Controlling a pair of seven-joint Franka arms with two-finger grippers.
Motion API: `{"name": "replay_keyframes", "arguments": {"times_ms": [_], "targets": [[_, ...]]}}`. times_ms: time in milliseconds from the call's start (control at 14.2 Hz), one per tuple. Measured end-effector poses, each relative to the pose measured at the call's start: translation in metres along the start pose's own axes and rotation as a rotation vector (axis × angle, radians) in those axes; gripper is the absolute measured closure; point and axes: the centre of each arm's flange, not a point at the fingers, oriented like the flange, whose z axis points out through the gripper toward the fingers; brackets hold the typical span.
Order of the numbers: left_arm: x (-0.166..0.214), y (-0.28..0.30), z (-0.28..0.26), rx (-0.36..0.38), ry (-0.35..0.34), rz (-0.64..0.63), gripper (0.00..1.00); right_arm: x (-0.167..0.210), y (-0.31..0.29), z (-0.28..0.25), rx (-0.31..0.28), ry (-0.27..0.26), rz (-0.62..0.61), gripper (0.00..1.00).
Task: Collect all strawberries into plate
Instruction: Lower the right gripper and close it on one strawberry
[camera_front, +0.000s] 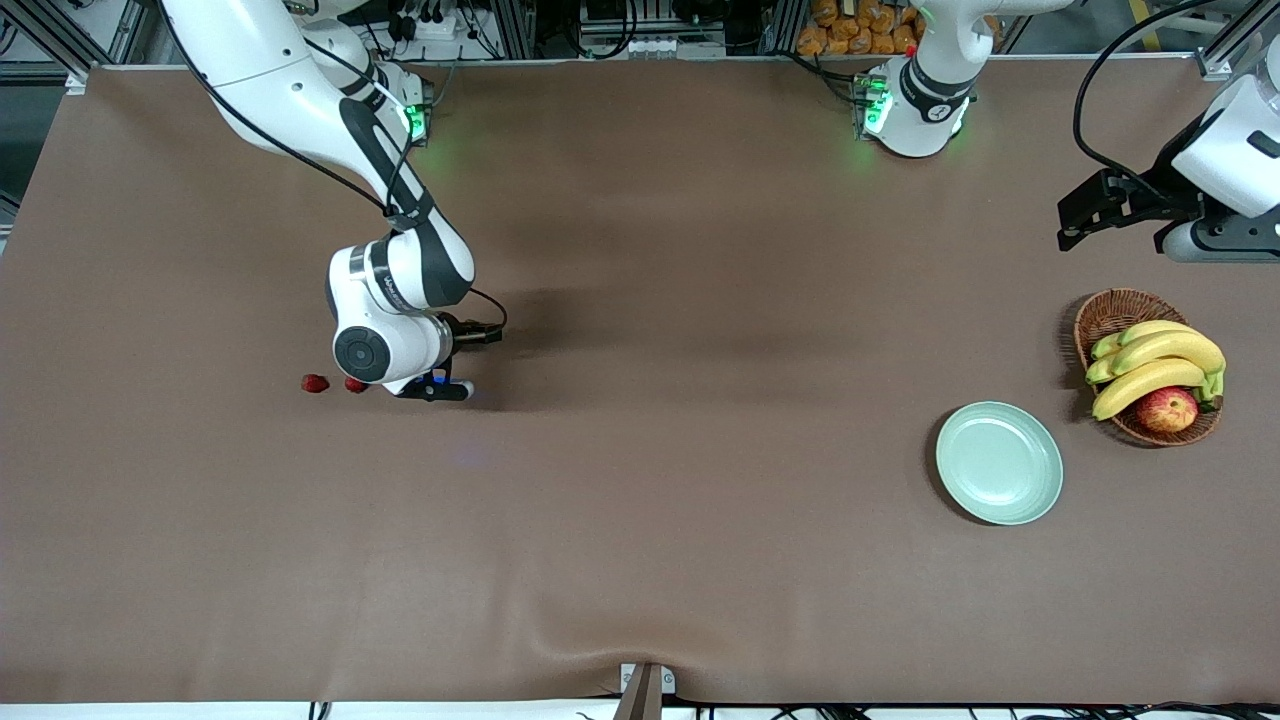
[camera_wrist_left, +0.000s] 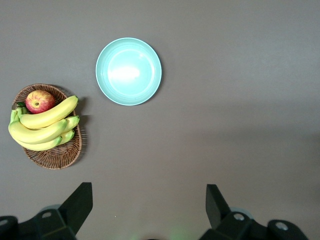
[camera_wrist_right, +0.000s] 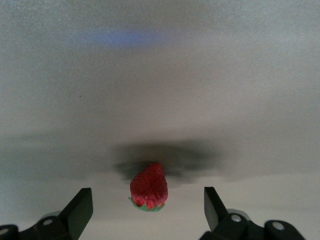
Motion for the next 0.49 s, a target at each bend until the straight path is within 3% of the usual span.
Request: {"name": "replay_keyframes", "arguments": {"times_ms": [282, 494], "targets": [[0.0000, 0.0000, 0.0000, 0.000, 0.000, 0.000, 0.00, -0.0025, -0.0066, 0.0020, -0.003, 0.000, -0.010, 0.15], [0.0000, -0.0001, 0.0000, 0.000, 0.000, 0.000, 0.00, -0.0040, -0.0104, 0.0043, -0.008, -0.002, -0.017, 0.43]]}}
